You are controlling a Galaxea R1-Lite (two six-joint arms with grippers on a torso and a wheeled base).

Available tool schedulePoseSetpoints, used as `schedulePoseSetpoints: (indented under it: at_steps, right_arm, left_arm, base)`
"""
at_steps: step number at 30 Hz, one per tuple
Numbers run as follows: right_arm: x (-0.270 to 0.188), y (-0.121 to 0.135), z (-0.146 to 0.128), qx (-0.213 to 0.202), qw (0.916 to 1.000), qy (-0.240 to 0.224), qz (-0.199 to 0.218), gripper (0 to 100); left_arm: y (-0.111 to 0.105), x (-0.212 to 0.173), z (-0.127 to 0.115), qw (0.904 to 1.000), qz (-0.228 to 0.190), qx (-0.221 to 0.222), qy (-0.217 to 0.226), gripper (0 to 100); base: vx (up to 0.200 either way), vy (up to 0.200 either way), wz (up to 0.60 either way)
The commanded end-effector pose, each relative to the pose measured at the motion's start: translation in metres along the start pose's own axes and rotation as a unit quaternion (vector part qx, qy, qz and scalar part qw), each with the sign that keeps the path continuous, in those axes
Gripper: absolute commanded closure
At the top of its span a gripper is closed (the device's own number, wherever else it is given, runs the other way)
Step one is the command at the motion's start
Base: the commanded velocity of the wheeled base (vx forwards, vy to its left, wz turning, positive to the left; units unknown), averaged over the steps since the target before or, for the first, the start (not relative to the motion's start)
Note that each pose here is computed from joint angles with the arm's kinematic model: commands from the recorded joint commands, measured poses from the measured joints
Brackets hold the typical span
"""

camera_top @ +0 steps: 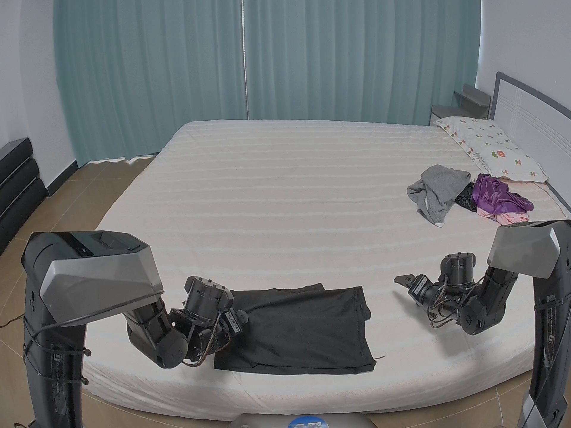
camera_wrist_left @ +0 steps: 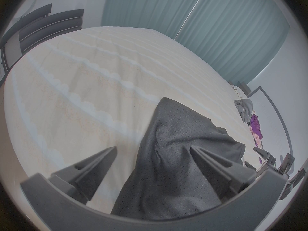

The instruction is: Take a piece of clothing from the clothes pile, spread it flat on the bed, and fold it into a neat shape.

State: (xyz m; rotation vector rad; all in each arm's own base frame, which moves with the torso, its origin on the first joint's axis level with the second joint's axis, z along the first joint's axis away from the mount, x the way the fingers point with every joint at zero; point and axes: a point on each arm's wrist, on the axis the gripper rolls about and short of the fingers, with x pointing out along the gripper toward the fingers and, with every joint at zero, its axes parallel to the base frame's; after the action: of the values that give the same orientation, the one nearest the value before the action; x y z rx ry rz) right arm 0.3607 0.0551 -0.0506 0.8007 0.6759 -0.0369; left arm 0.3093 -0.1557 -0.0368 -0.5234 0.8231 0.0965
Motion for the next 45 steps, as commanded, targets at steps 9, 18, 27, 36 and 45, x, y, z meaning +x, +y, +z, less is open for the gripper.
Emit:
schedulePoseSetpoints:
  at_steps: [9, 18, 27, 36, 45]
  right_arm:
    - [0.000, 0.000, -0.001, 0.000, 1.0000, 0.001, 0.000, 0]
    - [0.000, 0.000, 0.000, -0.002, 1.0000, 0.001, 0.000, 0]
    - [-0.006, 0.005, 0.013, 0.005, 0.9997, -0.020, 0.010, 0]
    - [-0.078, 0.037, -0.002, -0.021, 0.9990, -0.010, 0.037, 0]
    - [-0.167, 0.059, 0.000, -0.086, 0.9886, -0.099, 0.074, 0]
  left_arm:
    - [0.005, 0.000, 0.015, 0.9995, -0.002, -0.029, -0.010, 0]
    - [0.004, -0.011, 0.028, 0.9961, -0.047, -0.072, 0.016, 0]
    - [0.017, -0.028, 0.063, 0.9897, -0.053, -0.131, -0.025, 0]
    - [0.028, -0.102, 0.085, 0.9790, -0.057, -0.156, -0.118, 0]
    - [0.035, -0.191, 0.090, 0.9599, -0.100, -0.148, -0.216, 0]
  base:
    - [0.000, 0.000, 0.00]
    - [0.000, 0.000, 0.00]
    - [0.000, 0.000, 0.00]
    - [0.000, 0.000, 0.00]
    - [0.000, 0.000, 0.00]
